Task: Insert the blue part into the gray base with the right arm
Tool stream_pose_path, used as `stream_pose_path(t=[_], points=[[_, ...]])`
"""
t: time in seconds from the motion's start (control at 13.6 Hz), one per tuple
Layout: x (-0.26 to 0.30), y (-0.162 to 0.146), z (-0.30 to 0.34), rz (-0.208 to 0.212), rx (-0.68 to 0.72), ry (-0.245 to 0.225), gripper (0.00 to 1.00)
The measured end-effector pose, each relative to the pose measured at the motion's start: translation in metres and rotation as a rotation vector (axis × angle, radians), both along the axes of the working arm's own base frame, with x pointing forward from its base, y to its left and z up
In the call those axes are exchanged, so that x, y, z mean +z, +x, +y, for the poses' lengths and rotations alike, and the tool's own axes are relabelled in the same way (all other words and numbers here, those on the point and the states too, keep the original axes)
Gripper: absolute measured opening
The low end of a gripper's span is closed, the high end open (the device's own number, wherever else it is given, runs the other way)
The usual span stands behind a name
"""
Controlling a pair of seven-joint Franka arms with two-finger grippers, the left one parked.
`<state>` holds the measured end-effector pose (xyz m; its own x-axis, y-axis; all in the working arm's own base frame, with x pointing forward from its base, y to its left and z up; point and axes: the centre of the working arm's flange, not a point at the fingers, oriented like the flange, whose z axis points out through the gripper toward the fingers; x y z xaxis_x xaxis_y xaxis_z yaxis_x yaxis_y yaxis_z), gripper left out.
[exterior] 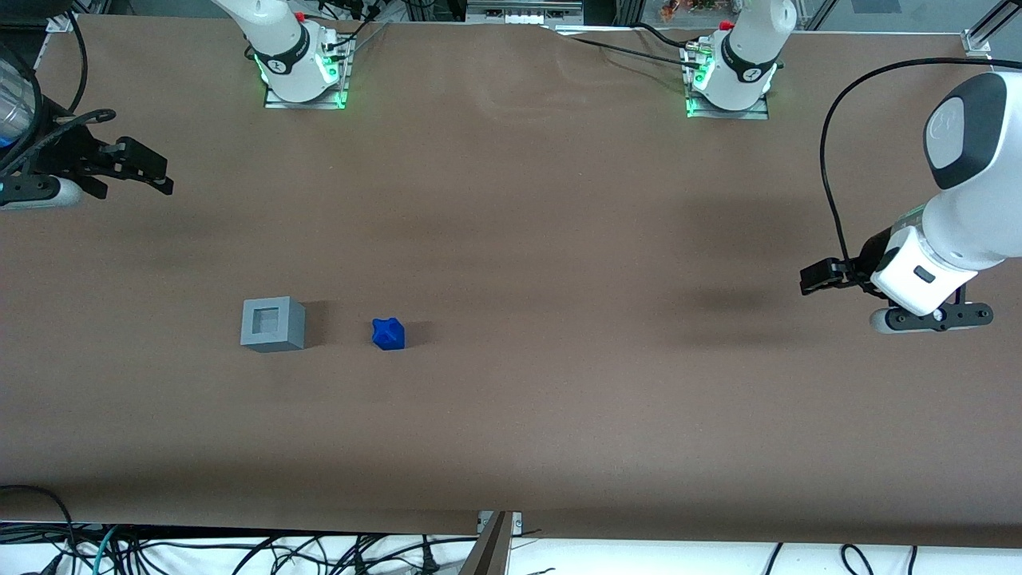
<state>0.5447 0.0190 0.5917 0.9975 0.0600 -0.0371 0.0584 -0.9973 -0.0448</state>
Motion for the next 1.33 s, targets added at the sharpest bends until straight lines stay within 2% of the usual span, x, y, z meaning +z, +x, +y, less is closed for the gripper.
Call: stream_pose_path(t=[1.33], points=[[-0.0006, -0.0006, -0.0051, 0.007, -0.002, 0.0, 0.99]])
